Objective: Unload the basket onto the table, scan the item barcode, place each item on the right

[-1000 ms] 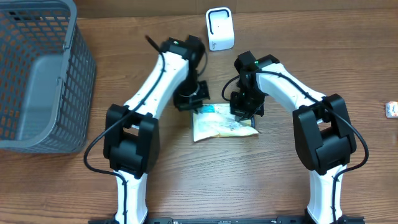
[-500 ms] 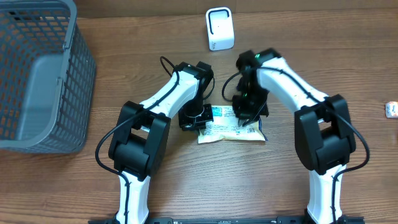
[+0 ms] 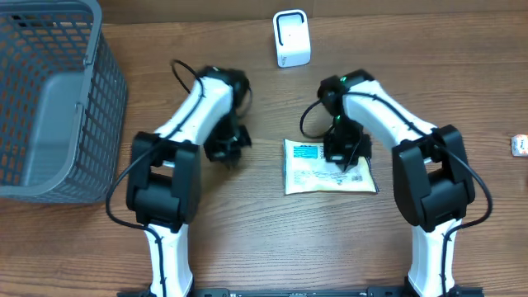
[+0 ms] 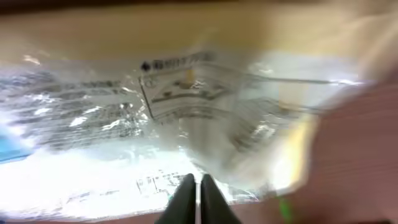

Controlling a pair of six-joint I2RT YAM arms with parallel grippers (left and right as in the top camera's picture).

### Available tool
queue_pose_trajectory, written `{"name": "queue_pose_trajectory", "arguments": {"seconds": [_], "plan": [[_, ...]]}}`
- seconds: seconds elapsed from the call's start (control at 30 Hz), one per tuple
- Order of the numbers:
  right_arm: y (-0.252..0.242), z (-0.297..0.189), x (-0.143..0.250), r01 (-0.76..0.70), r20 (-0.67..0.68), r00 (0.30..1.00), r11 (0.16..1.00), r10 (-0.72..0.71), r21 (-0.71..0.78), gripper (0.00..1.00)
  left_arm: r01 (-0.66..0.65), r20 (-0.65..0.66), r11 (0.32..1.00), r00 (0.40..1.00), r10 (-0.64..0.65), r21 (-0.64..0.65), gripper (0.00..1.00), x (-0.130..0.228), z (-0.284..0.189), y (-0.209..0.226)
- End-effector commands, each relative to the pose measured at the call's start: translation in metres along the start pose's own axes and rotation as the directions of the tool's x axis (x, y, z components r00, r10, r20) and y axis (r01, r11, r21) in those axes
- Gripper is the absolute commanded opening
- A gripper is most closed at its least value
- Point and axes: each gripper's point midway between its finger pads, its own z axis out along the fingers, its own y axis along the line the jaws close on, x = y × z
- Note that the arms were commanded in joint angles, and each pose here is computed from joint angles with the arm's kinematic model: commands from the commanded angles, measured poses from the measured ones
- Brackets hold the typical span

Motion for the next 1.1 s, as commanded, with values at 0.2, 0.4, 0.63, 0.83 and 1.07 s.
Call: {"name": "queue_pose_trajectory", "arguments": {"seconds": [0.2, 0.4, 0.63, 0.83, 1.07], "plan": [[-0.013, -0.066, -0.019, -0.031, 0.135, 0.991, 0.999, 0.027, 0.026, 0.38, -0.285, 0.044, 0.855, 0.954, 0.296, 0.434, 0.04, 0.033, -0.071, -0.090], [-0.020, -0.048, -0.015, -0.050, 0.075, 0.996, 0.999, 0.049, 0.010, 0.04, -0.372, 0.045, 0.822, 0.919, 0.392, 0.430, 0.04, 0.071, -0.041, -0.139], [-0.002, -0.024, -0.016, 0.053, -0.001, 0.999, 0.975, -0.054, -0.217, 0.04, -0.368, 0.077, 0.802, 0.923, 0.378, 0.471, 0.04, 0.076, -0.003, -0.172], [-0.008, 0.012, -0.018, 0.029, -0.029, 0.999, 0.966, -0.038, -0.258, 0.04, -0.295, 0.112, 0.881, 0.956, 0.273, 0.371, 0.04, 0.048, 0.032, -0.151], [-0.042, 0.038, -0.029, -0.045, -0.008, 0.999, 0.984, 0.044, -0.170, 0.04, -0.183, 0.127, 0.951, 0.980, 0.155, 0.251, 0.04, 0.011, 0.054, -0.098]]}}
